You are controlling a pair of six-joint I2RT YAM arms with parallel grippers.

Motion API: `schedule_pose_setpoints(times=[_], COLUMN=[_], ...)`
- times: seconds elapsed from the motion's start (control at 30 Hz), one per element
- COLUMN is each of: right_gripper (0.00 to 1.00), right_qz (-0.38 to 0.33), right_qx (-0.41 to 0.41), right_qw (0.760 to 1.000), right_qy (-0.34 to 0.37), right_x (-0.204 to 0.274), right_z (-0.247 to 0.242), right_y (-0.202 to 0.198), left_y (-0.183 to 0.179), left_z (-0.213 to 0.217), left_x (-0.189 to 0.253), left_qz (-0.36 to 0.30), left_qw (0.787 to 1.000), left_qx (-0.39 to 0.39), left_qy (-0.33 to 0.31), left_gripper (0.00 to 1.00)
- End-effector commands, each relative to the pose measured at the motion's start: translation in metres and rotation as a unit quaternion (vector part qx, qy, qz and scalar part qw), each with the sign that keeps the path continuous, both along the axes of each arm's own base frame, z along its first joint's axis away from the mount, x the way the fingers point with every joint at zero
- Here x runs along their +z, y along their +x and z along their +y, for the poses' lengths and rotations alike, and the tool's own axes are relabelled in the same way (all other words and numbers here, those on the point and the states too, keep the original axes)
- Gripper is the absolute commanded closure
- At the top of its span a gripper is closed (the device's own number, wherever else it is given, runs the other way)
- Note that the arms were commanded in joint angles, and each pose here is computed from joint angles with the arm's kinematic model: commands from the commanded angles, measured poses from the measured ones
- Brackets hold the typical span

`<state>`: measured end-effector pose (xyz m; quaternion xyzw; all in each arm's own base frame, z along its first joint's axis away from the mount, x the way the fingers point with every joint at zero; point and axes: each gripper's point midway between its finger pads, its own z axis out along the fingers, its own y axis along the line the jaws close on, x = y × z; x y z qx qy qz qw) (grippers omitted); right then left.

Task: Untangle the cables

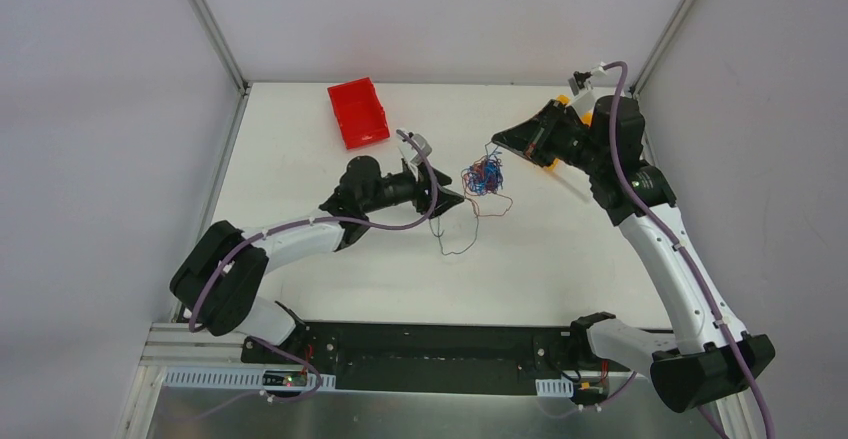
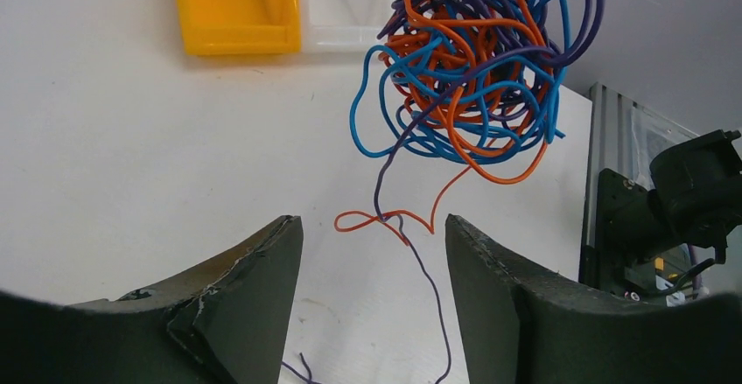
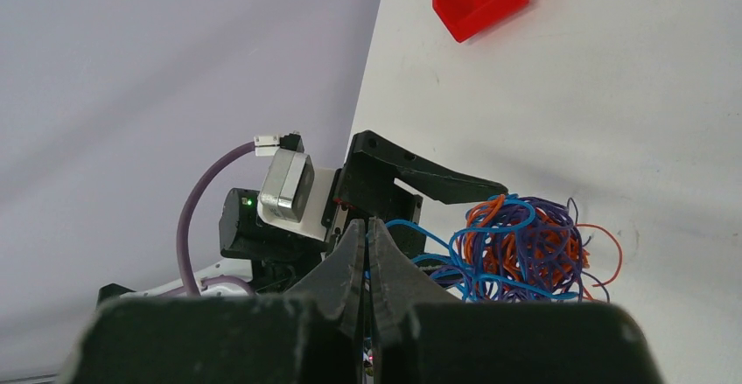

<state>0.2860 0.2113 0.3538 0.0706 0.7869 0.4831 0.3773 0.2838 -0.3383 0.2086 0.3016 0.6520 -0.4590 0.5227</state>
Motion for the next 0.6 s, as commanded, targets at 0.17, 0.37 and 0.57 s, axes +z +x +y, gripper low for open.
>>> schedule_pose_setpoints(times=[0.17,0.37,0.57], right_gripper=[1.0,1.0,1.0], right_qz=[-0.035,-0.036,-0.03], right_qx=[0.016,0.012,-0.022], right_qw=[0.998,0.998,0.999], right_qy=[0.041,0.048,0.028], right_x=[0.042,0.047,0.034], right_z=[0.006,0.006,-0.006], right_y=[-0.007,-0.007,-0.001], left_y=[0.002,0.002,0.008], left_z=[-0.022,-0.033,-0.035], left_x=[0.041,0.039,0.028], left_qz=[-0.053,-0.045,-0.016], left_qw=[0.997,0.997,0.998], left_qx=[-0.033,-0.042,-0.029], left_qy=[-0.048,-0.055,-0.052], left_gripper=[0.42,0.54,1.0])
